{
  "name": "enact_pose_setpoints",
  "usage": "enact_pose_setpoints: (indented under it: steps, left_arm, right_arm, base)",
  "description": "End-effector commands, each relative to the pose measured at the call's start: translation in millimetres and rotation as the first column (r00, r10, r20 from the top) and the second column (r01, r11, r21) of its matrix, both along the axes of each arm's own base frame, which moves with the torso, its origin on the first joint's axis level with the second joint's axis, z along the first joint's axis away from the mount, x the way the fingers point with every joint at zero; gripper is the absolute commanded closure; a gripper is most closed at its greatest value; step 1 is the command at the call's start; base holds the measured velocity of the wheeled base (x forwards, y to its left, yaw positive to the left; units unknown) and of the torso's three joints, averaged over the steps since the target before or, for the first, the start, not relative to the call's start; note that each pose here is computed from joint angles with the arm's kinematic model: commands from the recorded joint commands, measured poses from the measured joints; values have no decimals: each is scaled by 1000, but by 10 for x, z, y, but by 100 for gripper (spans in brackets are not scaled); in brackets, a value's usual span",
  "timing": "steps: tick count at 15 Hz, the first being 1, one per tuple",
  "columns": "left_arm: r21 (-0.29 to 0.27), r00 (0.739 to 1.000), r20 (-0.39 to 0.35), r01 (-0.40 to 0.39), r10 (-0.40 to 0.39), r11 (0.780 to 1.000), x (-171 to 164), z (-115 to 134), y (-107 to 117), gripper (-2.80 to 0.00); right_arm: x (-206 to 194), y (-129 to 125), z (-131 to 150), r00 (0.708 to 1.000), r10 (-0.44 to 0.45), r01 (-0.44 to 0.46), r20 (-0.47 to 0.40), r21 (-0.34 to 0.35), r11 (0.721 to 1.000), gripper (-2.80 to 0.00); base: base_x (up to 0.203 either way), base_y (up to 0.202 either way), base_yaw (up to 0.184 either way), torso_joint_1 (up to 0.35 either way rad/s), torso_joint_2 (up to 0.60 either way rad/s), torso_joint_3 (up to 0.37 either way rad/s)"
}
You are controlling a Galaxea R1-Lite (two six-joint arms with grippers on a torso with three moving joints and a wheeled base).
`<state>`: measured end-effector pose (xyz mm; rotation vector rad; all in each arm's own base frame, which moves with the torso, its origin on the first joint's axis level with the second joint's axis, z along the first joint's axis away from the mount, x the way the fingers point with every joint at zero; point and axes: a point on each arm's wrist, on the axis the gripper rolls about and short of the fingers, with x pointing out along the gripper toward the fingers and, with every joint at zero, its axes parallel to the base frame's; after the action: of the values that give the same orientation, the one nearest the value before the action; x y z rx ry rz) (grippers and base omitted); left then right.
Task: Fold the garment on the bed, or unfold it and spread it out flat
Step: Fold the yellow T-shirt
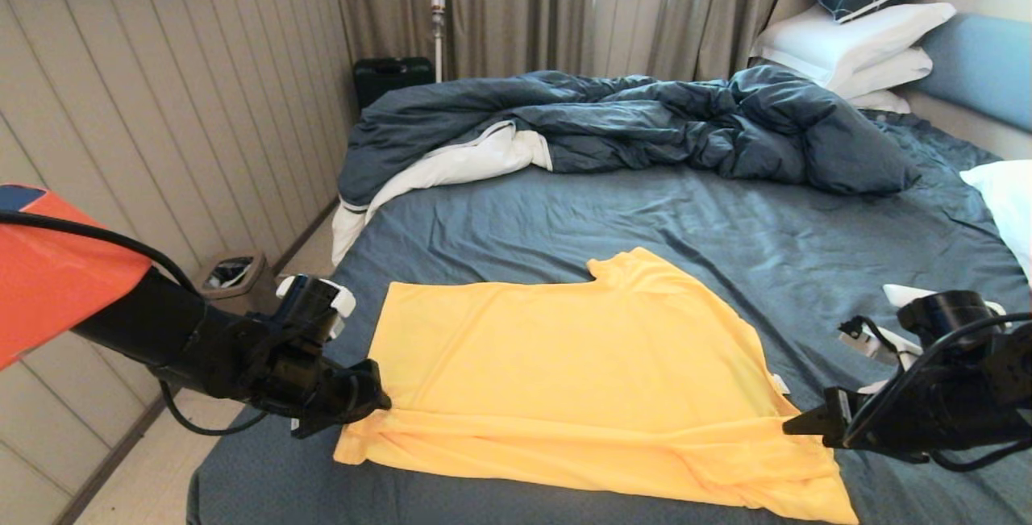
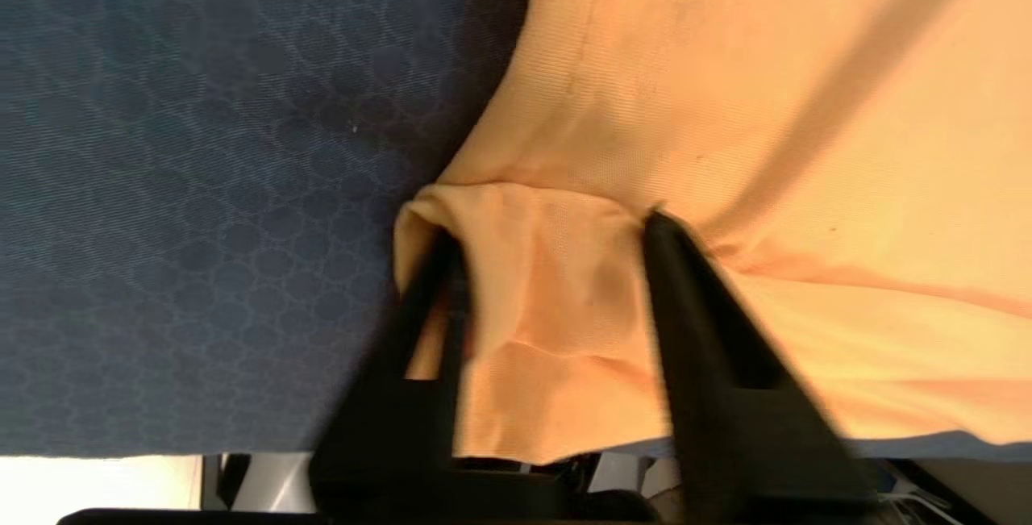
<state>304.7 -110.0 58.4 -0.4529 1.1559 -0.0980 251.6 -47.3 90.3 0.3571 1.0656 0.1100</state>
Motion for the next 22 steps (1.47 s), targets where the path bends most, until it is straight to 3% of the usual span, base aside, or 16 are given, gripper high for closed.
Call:
enact_pose_setpoints:
  steps: [1,4,10,16,17,22]
  left_arm:
    - [-13,1000,29,-3,3,1000,-26,112,8,-280]
    - [-31,997,81,-3,5,1000,-70,293,24,-280]
    - [-37,995,103,-2,6,999,-147,436,53,-280]
    - [-55,983,183,11,-1,998,-456,839,161,-280]
    - [-51,980,199,21,-10,998,-559,909,198,0]
    - [-28,960,274,72,-61,997,-1179,1151,415,0]
  right_arm:
    - [-20,4,34,1000,1,-1,13,0,1000,-280]
    - [-55,8,103,999,-1,1,37,-6,1000,-280]
    - [-129,9,197,998,-6,7,70,-12,1000,-280]
    - [-443,86,440,988,-1,6,153,-32,999,-280]
    - [-537,113,492,988,2,3,154,-33,999,0]
    - [-896,279,565,996,60,-58,59,-21,998,0]
  base:
    - [0,0,0,0,0,0]
    - [0,0,0,0,0,0]
    - [0,0,0,0,0,0]
    - [0,0,0,0,0,0]
    - [0,0,0,0,0,0]
    - [0,0,0,0,0,0]
